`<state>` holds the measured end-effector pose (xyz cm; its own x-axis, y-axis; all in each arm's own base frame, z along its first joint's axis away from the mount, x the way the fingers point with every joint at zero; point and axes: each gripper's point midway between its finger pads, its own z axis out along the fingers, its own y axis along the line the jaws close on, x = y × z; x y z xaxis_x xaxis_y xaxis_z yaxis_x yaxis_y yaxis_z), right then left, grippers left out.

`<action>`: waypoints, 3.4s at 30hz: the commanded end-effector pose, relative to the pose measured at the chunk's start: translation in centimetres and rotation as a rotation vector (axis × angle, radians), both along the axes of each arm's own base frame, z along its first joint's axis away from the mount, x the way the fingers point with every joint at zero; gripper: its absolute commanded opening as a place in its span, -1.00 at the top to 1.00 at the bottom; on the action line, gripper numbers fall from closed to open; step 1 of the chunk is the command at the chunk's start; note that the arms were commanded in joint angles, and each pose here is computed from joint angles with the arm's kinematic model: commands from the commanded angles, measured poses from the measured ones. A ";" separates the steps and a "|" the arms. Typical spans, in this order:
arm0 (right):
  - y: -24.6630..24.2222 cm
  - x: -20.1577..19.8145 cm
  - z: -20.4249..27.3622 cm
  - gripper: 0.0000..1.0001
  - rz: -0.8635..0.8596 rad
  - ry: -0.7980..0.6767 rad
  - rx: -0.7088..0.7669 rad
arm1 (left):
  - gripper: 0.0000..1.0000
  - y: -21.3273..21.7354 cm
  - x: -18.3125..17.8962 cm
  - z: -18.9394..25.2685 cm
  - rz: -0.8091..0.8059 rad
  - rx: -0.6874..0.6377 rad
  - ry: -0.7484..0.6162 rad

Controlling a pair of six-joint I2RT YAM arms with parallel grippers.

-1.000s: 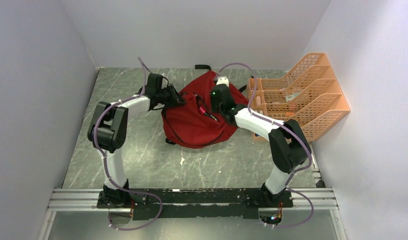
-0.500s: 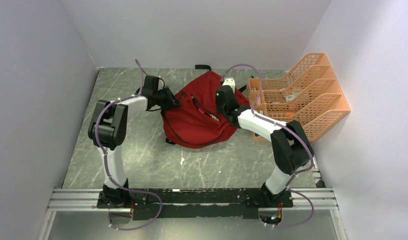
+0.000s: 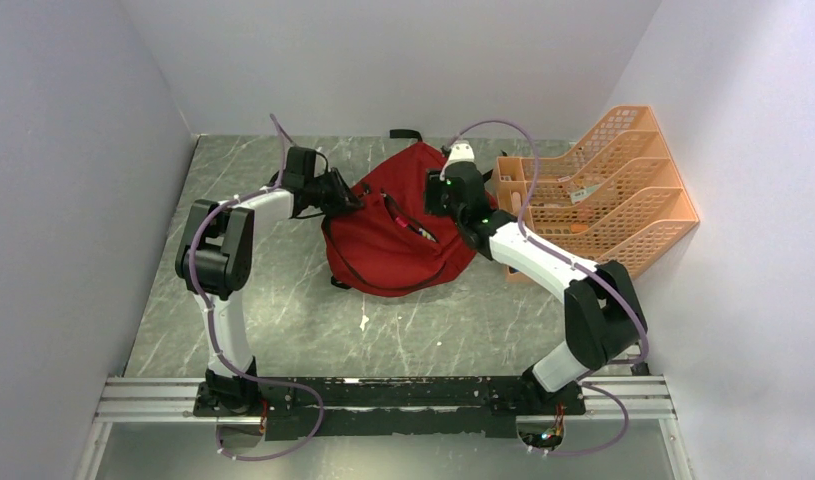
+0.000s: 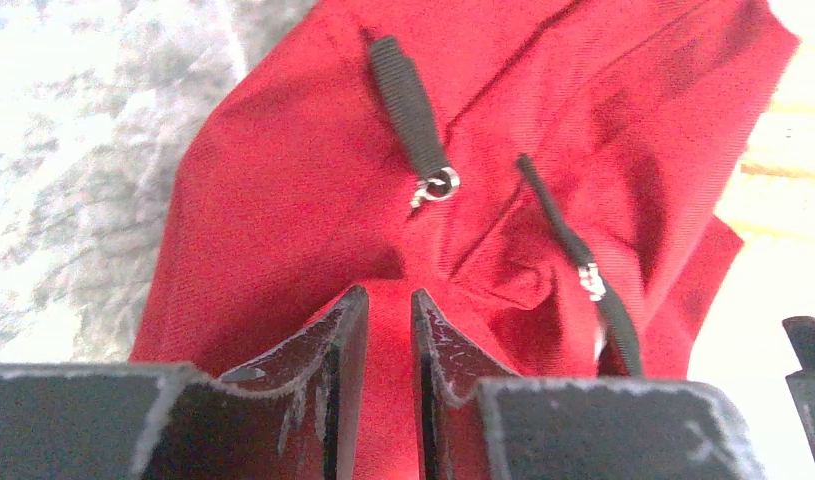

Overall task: Pack the student bag
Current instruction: Zip the student bag at the center of the board.

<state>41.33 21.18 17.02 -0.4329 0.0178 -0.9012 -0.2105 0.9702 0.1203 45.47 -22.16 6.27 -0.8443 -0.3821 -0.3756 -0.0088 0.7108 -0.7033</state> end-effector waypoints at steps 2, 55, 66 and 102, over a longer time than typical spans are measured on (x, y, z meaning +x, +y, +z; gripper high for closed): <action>4.0 0.6 2.4 0.02 0.170 -0.016 0.102 | 0.43 -2.1 1.9 6.2 -0.061 -0.105 -0.150; 14.4 8.1 -8.8 0.32 0.188 0.324 -0.009 | 0.53 -3.3 -1.5 4.4 -0.130 -0.096 -0.122; 14.9 8.8 -6.1 0.84 0.196 0.245 0.035 | 0.55 -3.2 -1.8 3.8 -0.129 -0.091 -0.102; 10.3 6.6 -1.4 1.00 0.168 0.123 -0.008 | 0.58 -2.9 -2.1 1.6 -0.111 -0.077 -0.060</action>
